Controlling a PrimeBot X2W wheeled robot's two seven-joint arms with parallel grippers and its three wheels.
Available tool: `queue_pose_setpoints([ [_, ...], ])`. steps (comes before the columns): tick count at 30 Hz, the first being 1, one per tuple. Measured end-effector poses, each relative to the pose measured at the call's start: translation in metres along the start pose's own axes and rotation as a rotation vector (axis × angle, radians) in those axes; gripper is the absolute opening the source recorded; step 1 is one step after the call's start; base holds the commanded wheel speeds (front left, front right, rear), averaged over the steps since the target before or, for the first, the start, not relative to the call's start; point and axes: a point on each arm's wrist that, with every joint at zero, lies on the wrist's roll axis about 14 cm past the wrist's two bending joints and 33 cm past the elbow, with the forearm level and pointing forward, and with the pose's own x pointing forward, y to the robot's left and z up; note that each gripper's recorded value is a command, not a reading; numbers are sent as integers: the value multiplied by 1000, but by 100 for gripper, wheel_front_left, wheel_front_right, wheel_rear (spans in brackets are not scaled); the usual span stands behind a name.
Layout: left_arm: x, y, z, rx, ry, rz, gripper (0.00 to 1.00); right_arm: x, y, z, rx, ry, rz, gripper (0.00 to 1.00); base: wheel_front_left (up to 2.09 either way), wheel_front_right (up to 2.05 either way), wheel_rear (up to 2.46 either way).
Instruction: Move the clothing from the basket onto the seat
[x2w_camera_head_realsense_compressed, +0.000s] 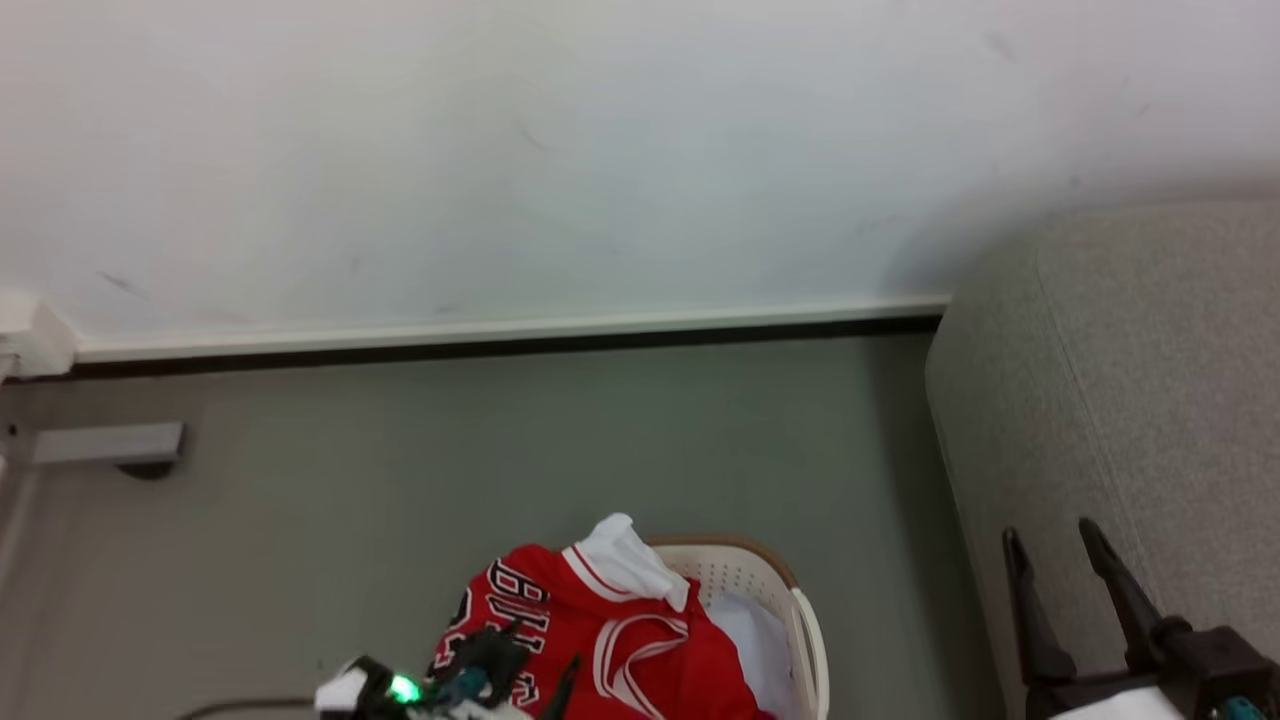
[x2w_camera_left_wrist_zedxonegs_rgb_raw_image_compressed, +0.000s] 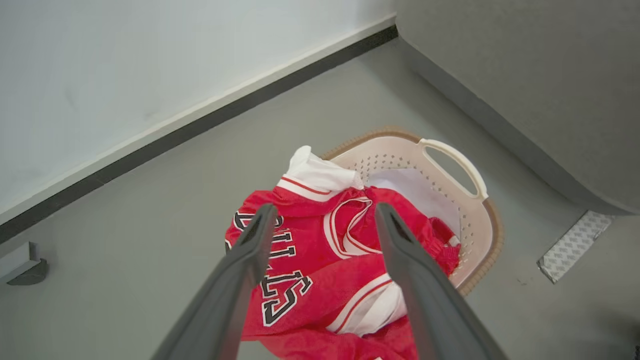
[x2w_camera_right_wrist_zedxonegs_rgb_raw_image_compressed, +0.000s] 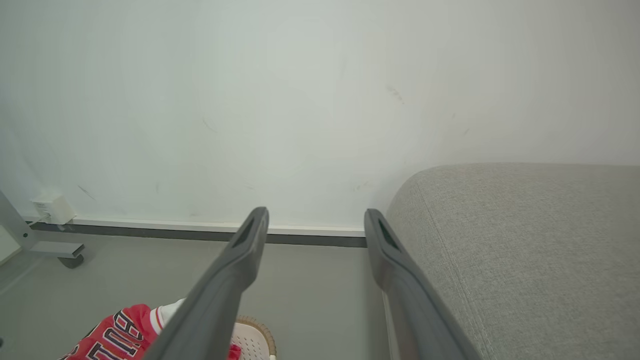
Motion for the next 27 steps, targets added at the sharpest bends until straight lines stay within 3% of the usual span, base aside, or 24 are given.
queue_pose_setpoints([
  [9, 37, -27, -72, 201, 355, -249, 100, 39, 1, -3, 27, -9, 2, 100, 0, 0, 0],
  [16, 63, -20, -116, 340, 526, -373, 100, 61, -11, -7, 32, -17, -22, 100, 0, 0, 0],
  [27, 90, -18, -169, 401, 712, -500, 100, 71, -26, -24, 94, 10, -62, 100, 0, 0, 0],
])
